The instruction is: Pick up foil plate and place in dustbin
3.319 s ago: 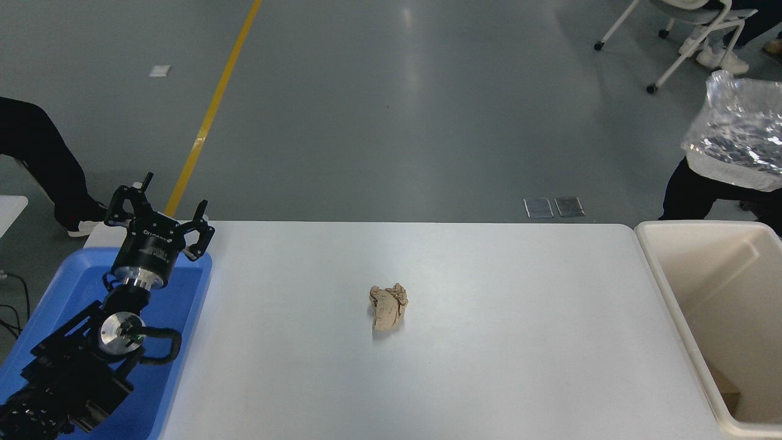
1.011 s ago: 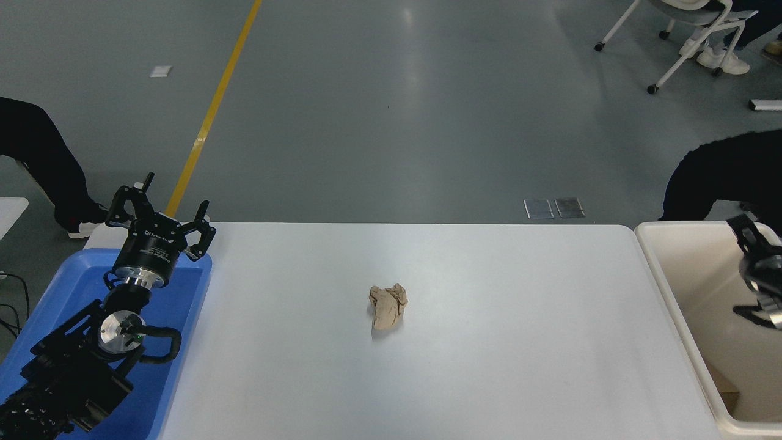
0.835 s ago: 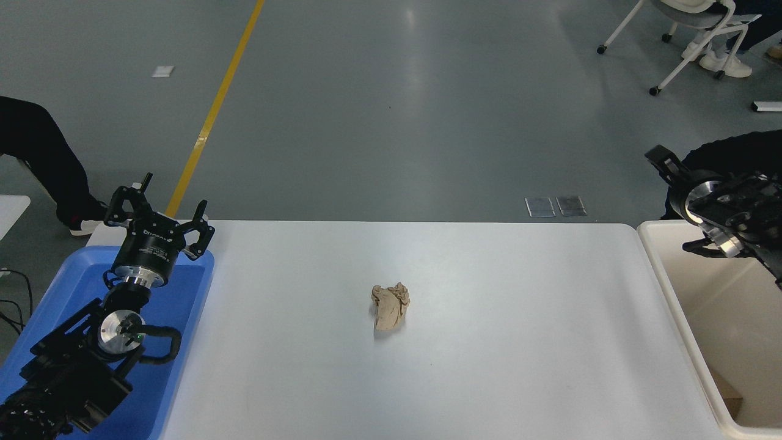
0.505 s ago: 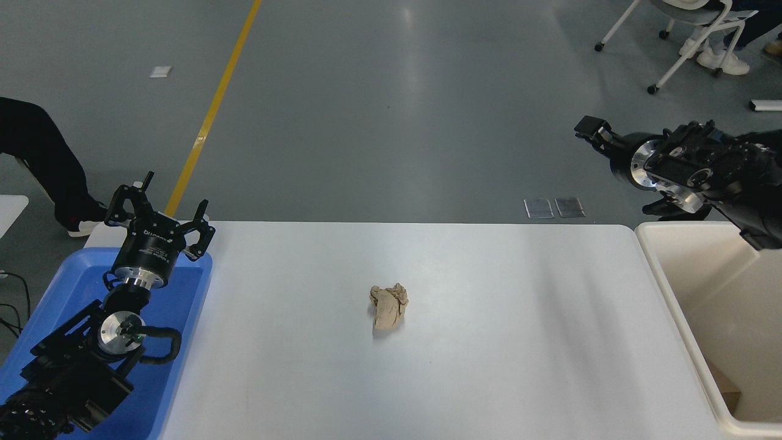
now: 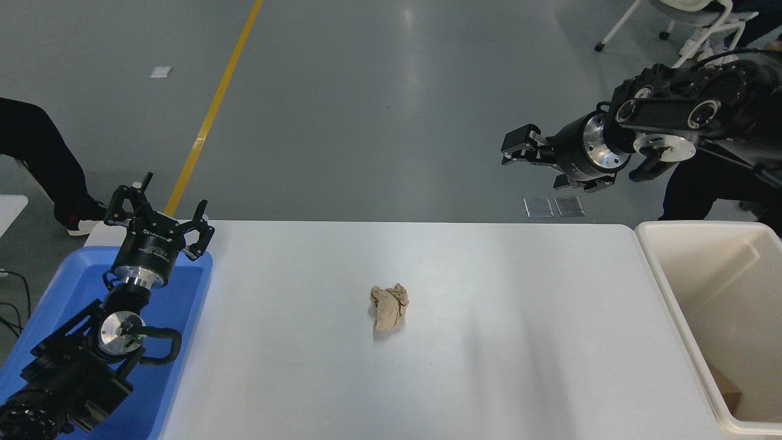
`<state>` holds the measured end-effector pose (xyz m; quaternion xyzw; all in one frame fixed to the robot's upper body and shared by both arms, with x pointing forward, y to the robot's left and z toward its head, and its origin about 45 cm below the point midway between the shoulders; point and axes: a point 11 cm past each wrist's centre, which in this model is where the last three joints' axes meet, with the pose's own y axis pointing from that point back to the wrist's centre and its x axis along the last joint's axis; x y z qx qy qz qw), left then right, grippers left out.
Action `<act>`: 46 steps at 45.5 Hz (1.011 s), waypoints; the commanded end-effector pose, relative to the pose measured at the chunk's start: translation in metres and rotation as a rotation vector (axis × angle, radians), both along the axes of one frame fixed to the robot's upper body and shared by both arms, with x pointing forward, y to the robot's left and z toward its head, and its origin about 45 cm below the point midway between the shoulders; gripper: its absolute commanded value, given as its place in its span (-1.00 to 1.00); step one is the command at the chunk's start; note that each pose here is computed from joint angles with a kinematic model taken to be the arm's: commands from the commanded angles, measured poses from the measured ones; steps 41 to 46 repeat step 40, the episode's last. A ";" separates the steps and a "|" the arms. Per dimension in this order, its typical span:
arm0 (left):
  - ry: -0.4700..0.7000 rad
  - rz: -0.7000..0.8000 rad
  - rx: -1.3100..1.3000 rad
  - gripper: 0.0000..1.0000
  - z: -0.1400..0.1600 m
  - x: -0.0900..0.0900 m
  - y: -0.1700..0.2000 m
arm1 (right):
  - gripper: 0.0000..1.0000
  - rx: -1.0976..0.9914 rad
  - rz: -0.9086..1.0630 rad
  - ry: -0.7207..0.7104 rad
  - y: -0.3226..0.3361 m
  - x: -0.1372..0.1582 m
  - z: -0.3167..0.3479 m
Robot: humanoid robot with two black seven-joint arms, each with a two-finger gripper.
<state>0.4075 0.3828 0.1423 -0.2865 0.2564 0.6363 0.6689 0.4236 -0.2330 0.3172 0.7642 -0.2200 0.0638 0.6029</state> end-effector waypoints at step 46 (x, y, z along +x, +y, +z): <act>0.003 0.003 0.001 0.98 -0.001 0.000 0.000 | 1.00 -0.129 0.260 0.222 0.028 -0.093 0.068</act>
